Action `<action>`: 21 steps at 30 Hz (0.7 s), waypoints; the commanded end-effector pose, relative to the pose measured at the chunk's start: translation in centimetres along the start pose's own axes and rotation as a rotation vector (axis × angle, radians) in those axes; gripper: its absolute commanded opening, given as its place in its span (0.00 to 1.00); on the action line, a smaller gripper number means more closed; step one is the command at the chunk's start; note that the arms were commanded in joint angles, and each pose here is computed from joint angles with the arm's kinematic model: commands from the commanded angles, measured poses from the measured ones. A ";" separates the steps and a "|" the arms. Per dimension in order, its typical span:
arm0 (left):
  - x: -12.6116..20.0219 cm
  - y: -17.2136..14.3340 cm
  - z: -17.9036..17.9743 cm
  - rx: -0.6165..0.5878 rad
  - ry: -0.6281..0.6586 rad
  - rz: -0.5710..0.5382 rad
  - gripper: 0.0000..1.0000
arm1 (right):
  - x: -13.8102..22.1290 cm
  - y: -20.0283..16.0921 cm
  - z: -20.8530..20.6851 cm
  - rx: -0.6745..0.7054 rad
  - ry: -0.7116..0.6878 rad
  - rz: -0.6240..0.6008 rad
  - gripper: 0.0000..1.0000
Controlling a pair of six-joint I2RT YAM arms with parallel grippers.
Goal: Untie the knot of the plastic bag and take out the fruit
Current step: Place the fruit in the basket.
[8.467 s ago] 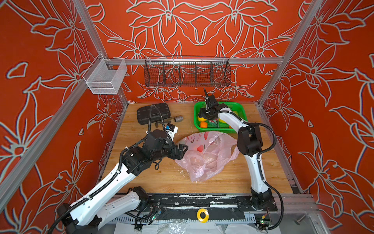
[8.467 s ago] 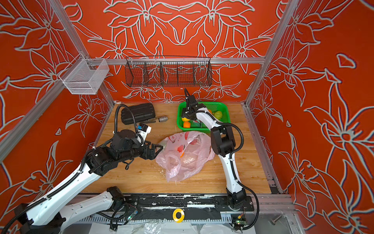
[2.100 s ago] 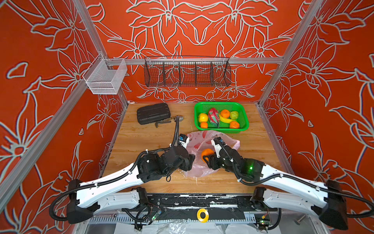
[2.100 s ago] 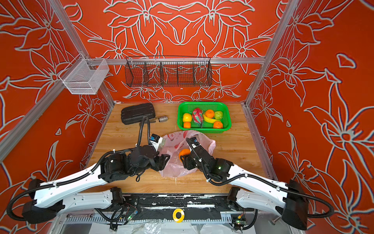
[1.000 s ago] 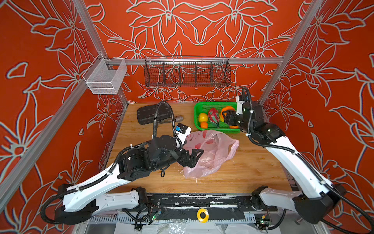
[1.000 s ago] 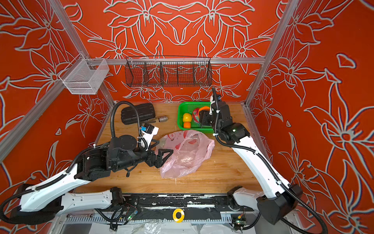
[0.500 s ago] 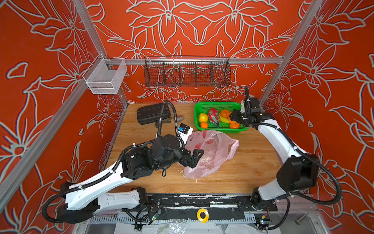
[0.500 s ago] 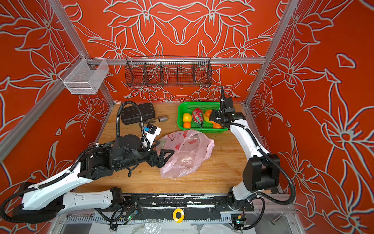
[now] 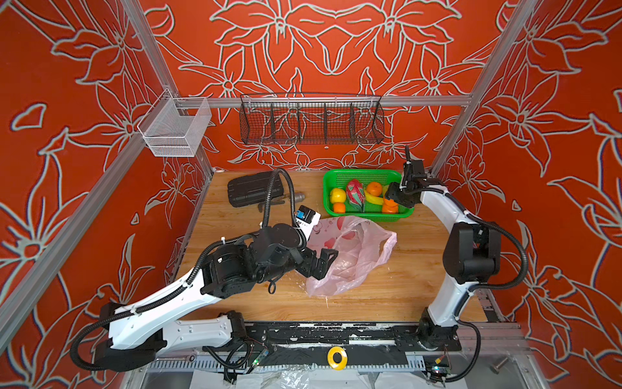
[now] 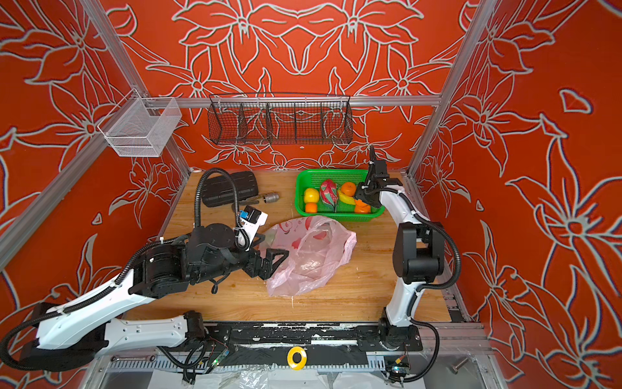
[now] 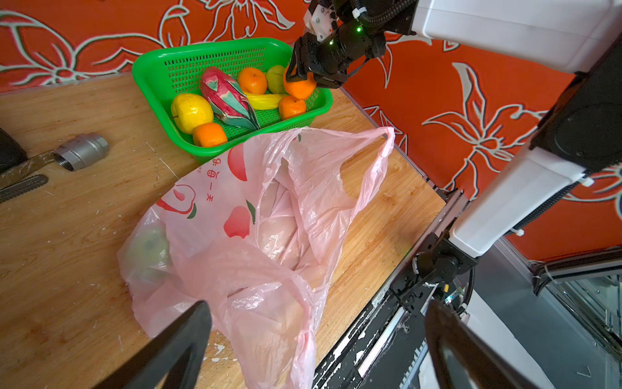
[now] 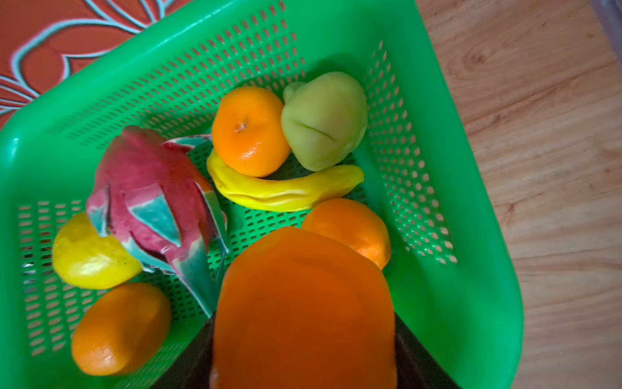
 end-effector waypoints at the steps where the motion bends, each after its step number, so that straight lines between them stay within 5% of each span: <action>1: 0.0 0.4 0.2 0.009 0.018 -0.004 0.97 | -1.2 1.1 -0.3 0.001 -0.038 -0.012 0.51; 13: -0.8 0.6 0.1 0.005 0.033 0.016 0.97 | -6.7 1.2 -1.3 0.012 -0.103 0.077 0.53; 21: -0.8 0.5 0.1 0.004 0.035 0.016 0.97 | -5.2 1.2 -1.3 0.028 -0.075 0.041 0.73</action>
Point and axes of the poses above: each gripper's point midway between its finger pads, its own x axis back along the fingers, its own z axis along the line the jaws close on, y = z × x, the point moved 7 cm from there along x, back along the fingers, and after that the axes turned 14 degrees about -x, right-handed, at the moved point
